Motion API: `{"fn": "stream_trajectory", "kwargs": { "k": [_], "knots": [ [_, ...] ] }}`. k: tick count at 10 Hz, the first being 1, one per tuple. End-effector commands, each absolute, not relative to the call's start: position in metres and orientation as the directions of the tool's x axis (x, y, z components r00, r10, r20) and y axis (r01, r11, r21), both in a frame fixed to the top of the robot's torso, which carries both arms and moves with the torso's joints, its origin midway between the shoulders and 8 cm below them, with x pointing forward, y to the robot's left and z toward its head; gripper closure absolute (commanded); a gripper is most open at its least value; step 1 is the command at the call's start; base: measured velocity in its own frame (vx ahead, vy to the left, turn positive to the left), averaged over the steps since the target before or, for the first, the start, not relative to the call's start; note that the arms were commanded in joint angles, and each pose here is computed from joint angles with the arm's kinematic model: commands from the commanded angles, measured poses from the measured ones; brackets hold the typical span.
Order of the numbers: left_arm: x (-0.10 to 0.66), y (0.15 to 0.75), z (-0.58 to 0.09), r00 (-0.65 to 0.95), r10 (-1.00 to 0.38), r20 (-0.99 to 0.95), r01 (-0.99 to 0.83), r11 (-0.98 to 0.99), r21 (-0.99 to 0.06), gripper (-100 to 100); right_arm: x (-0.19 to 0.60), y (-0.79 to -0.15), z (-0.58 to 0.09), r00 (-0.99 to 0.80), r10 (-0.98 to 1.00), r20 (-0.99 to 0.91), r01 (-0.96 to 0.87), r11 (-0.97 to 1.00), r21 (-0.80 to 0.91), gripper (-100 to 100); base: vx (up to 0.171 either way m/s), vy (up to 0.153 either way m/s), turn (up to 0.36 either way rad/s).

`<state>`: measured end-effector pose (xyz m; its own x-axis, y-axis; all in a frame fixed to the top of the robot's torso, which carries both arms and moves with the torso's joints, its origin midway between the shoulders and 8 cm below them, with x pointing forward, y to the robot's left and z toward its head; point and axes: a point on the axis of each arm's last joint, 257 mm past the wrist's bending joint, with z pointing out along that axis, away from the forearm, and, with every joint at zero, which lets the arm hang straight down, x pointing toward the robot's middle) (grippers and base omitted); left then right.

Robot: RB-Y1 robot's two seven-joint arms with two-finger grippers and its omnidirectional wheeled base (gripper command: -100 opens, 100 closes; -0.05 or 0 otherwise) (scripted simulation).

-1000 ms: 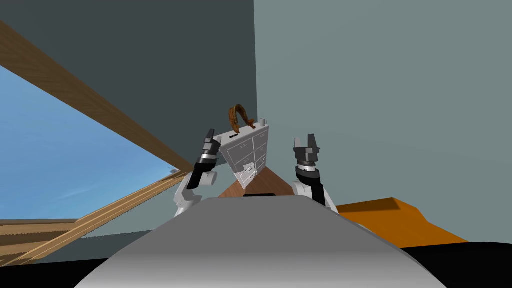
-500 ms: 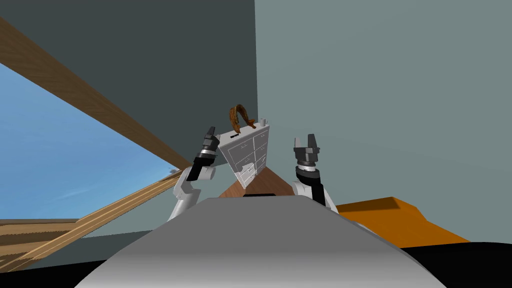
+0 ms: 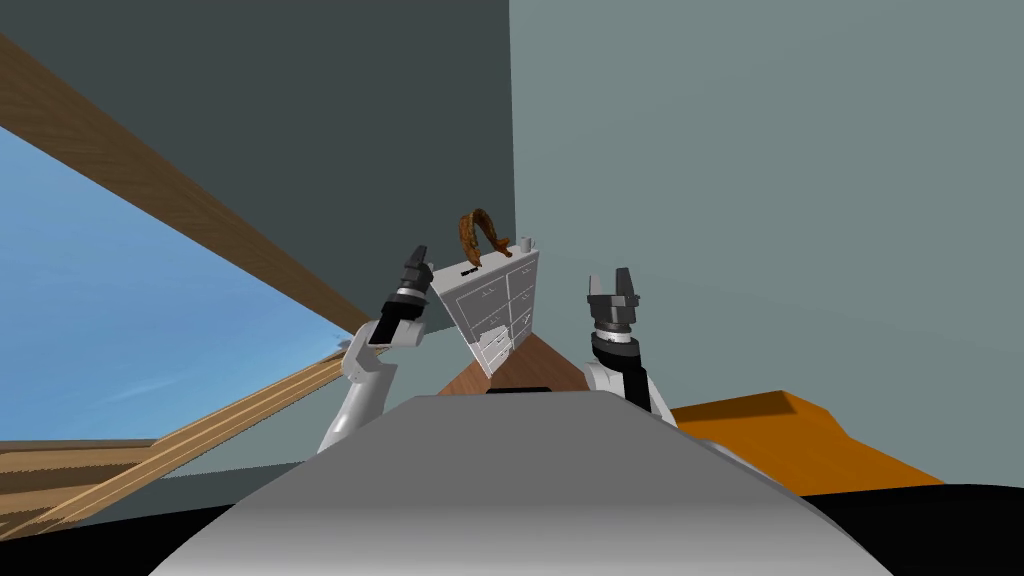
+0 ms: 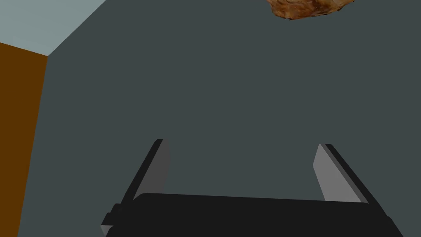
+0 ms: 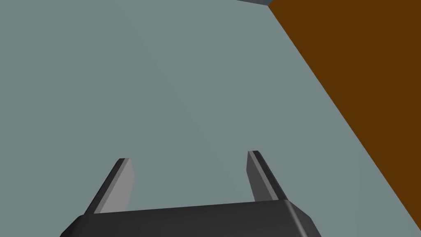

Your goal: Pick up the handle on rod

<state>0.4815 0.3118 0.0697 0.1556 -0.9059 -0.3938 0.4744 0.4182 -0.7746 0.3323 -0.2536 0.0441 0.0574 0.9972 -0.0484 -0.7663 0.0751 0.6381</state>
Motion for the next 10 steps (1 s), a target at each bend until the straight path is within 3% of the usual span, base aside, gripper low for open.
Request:
{"fn": "stream_trajectory", "kwargs": {
  "k": [1,10],
  "knots": [
    [0.488,0.317,0.068,0.163,-0.904,-0.396,0.447,0.426,-0.787,-100,0.332,-0.254,0.044,0.057,0.997,-0.048,-0.766,0.075,0.638,0,-0.003,0.006,0.0],
    [0.527,0.39,0.105,0.305,-0.838,-0.453,0.289,0.535,-0.794,-100,0.332,-0.254,0.044,0.057,0.997,-0.048,-0.766,0.075,0.638,0,-0.005,0.0,-0.021]
  ]
}}
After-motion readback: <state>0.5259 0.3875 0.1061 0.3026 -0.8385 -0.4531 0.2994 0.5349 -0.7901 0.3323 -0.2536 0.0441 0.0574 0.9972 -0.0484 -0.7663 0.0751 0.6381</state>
